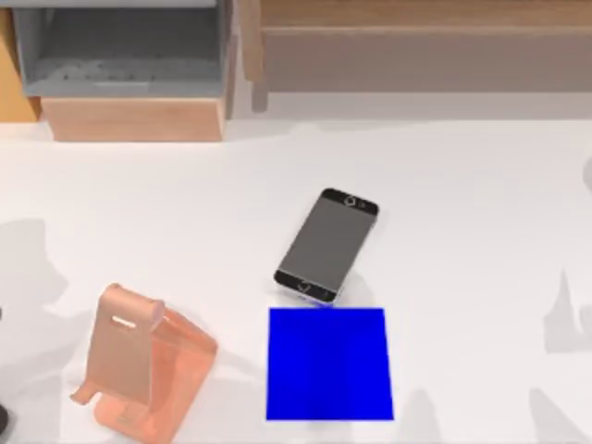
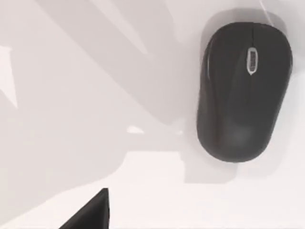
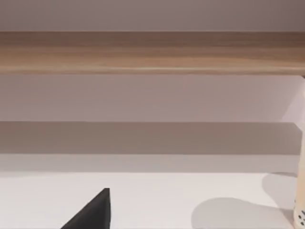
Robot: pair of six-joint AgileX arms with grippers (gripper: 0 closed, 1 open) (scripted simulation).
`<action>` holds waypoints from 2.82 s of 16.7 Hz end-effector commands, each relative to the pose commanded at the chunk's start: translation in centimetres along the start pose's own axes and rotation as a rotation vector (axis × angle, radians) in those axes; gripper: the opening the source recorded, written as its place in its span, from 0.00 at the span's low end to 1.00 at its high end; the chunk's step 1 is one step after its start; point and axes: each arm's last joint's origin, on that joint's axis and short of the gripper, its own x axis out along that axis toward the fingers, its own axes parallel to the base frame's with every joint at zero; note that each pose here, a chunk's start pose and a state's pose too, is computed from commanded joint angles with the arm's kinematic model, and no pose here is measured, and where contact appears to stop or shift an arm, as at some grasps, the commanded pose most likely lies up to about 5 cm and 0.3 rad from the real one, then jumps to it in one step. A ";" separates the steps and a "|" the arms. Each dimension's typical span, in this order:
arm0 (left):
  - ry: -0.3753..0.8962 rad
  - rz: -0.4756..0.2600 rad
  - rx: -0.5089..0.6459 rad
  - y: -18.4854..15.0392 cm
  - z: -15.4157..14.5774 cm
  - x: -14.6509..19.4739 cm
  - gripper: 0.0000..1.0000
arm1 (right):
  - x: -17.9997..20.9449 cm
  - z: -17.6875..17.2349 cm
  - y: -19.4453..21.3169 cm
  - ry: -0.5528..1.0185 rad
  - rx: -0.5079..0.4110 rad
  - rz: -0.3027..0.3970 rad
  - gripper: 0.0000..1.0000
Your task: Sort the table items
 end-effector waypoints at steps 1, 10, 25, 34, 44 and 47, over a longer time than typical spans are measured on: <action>-0.017 -0.031 0.020 0.1 -0.1 0.2 1.00 | 0.0 0.0 0.0 0.000 0.000 0.000 1.00; -0.033 -0.061 0.035 0.1 -0.2 1.4 1.00 | 0.0 0.0 0.0 0.000 0.000 0.000 1.00; -0.030 -0.056 0.035 -0.4 0.1 9.4 1.00 | 0.0 0.0 0.0 0.000 0.000 0.000 1.00; -0.030 -0.056 0.035 -0.4 0.1 9.4 0.32 | 0.0 0.0 0.0 0.000 0.000 0.000 1.00; -0.030 -0.056 0.035 -0.4 0.1 9.4 0.00 | 0.0 0.0 0.0 0.000 0.000 0.000 1.00; -0.024 -0.055 0.032 -0.4 0.0 9.1 0.00 | 0.0 0.0 0.0 0.000 0.000 0.000 1.00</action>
